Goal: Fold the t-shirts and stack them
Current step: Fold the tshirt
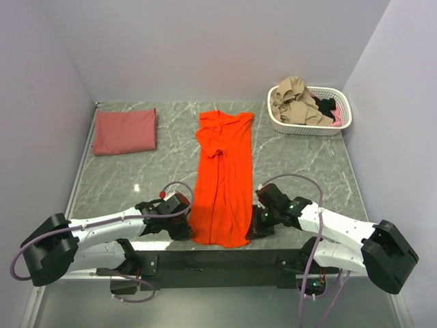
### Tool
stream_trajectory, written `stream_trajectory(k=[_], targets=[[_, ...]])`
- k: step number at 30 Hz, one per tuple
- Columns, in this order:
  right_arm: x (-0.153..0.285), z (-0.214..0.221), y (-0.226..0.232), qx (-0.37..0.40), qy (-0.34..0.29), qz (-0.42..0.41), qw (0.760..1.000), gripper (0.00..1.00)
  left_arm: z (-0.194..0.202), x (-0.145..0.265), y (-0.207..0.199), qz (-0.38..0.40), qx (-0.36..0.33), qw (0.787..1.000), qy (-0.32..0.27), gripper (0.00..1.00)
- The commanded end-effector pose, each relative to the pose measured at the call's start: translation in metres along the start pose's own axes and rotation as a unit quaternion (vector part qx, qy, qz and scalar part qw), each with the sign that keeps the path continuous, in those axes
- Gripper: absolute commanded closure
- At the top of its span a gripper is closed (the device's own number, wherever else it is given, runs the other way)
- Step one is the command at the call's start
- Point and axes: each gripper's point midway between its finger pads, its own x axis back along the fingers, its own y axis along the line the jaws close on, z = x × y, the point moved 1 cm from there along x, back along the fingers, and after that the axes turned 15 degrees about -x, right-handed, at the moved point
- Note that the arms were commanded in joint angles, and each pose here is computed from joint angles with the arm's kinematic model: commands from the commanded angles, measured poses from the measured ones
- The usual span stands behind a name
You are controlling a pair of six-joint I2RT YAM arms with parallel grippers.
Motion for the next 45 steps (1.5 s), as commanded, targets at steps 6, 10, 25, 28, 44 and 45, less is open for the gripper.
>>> stream_trajectory(k=[6, 10, 25, 28, 44, 45], targets=[[0.023, -0.045, 0.058, 0.069, -0.089, -0.011, 0.994, 1.00, -0.050, 0.016, -0.036, -0.013, -0.038, 0.996, -0.074, 0.90], [0.031, -0.074, 0.074, 0.075, -0.151, 0.007, 0.986, 1.00, -0.092, 0.021, -0.058, 0.005, -0.030, 0.993, -0.117, 0.92], [0.071, -0.195, 0.137, 0.032, -0.306, -0.015, 0.951, 1.00, -0.255, 0.017, -0.092, 0.003, -0.059, 0.974, -0.220, 0.99], [0.072, -0.210, 0.140, 0.026, -0.307, -0.017, 0.951, 1.00, -0.273, 0.013, -0.094, -0.004, -0.063, 0.973, -0.223, 0.99], [0.053, -0.281, 0.130, -0.012, -0.335, 0.016, 0.942, 1.00, -0.325, -0.023, -0.089, -0.022, -0.070, 0.971, -0.227, 0.97], [0.054, -0.284, 0.131, -0.012, -0.339, 0.018, 0.941, 1.00, -0.327, -0.024, -0.090, -0.021, -0.070, 0.971, -0.228, 0.97]])
